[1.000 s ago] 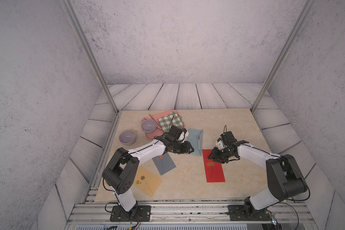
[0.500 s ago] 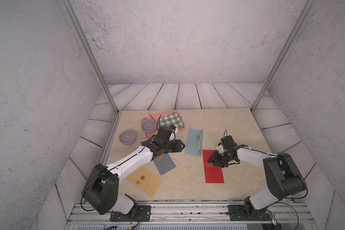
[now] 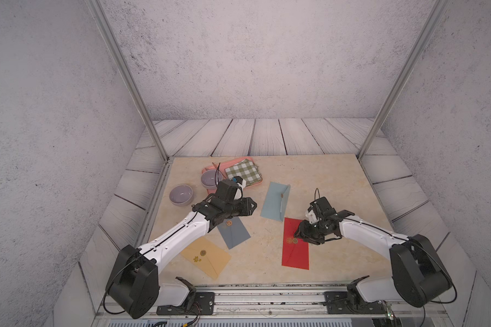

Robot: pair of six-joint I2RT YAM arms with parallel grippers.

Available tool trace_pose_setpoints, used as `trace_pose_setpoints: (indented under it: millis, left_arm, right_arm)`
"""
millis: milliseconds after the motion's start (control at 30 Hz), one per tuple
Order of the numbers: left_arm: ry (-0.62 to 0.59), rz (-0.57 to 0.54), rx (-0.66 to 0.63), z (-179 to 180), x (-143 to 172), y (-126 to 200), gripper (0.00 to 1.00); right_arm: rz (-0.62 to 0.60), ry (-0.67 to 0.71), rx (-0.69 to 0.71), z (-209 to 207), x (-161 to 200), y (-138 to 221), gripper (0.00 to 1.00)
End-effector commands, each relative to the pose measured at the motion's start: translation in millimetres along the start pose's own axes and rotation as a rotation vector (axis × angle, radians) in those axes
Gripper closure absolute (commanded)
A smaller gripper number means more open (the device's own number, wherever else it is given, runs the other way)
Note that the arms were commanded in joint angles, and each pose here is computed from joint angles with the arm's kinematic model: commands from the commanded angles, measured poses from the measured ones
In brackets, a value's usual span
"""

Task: Open the envelope
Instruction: Adjust the envelope at the center of the board.

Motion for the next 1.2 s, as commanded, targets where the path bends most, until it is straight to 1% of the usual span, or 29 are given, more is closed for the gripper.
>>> trace_pose_setpoints:
  millis: [0, 200, 300, 400, 533, 667, 700, 733, 800, 833, 933, 1033, 1067, 1167]
  left_arm:
    - [-0.021, -0.029, -0.022, 6.3, -0.1, 8.4, 0.60]
    - [-0.020, -0.044, -0.024, 9.7, 1.3, 12.3, 0.60]
    - [-0.020, -0.045, -0.025, 11.0, 2.1, 14.1, 0.60]
    - [-0.018, -0.054, -0.032, 13.6, 2.4, 16.4, 0.60]
    - [-0.020, -0.058, -0.035, 15.5, 3.7, 20.8, 0.60]
    - [-0.016, -0.058, -0.041, 20.0, 7.4, 21.4, 0.59]
    - [-0.010, -0.059, -0.044, 21.7, 8.2, 21.1, 0.59]
    - [-0.008, -0.057, -0.043, 22.9, 9.3, 21.6, 0.59]
    - [-0.001, -0.055, -0.042, 24.3, 11.3, 23.1, 0.59]
    - [0.001, -0.053, -0.040, 25.1, 12.6, 24.5, 0.59]
    - [0.010, -0.040, 0.007, 24.7, 18.5, 24.2, 0.59]
    - [0.012, 0.010, 0.099, 21.7, 27.7, 18.1, 0.58]
    - [0.023, 0.041, 0.121, 20.9, 31.9, 16.1, 0.57]
    - [0.053, 0.147, 0.166, 18.5, 44.0, 7.9, 0.56]
  right_arm:
    - [0.078, -0.017, 0.120, -15.5, 21.6, 7.5, 0.47]
    - [0.189, -0.052, 0.043, -22.7, 56.6, -9.7, 0.45]
    - [0.216, -0.042, 0.021, -20.9, 64.7, -13.9, 0.43]
    - [0.229, -0.042, -0.039, -16.8, 67.4, -22.8, 0.42]
    - [0.244, 0.025, -0.136, 3.4, 63.7, -35.0, 0.40]
    - [0.226, 0.147, -0.273, 39.2, 47.4, -50.7, 0.37]
    - [0.232, 0.177, -0.281, 46.6, 43.3, -53.2, 0.37]
    - [0.238, 0.225, -0.278, 55.3, 38.4, -54.7, 0.37]
    - [0.216, 0.303, -0.219, 63.4, 28.0, -50.6, 0.37]
    - [0.181, 0.326, -0.174, 62.7, 21.9, -44.3, 0.37]
    - [0.045, 0.359, 0.037, 48.2, -3.4, -26.6, 0.34]
    - [-0.011, 0.323, 0.193, 25.5, -31.3, -20.0, 0.33]
    - [-0.020, 0.296, 0.210, 16.3, -40.9, -20.5, 0.33]
    - [-0.055, 0.217, 0.197, -3.7, -65.0, -21.4, 0.32]
Point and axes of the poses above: each gripper's point midway between its finger pads, its own y axis back along the fingers, its own z axis along the line the jaws close on, x = y × z, the point moved 7 cm from there along y, back along the fingers, and after that the axes turned 14 degrees about y, right-handed, at the moved point
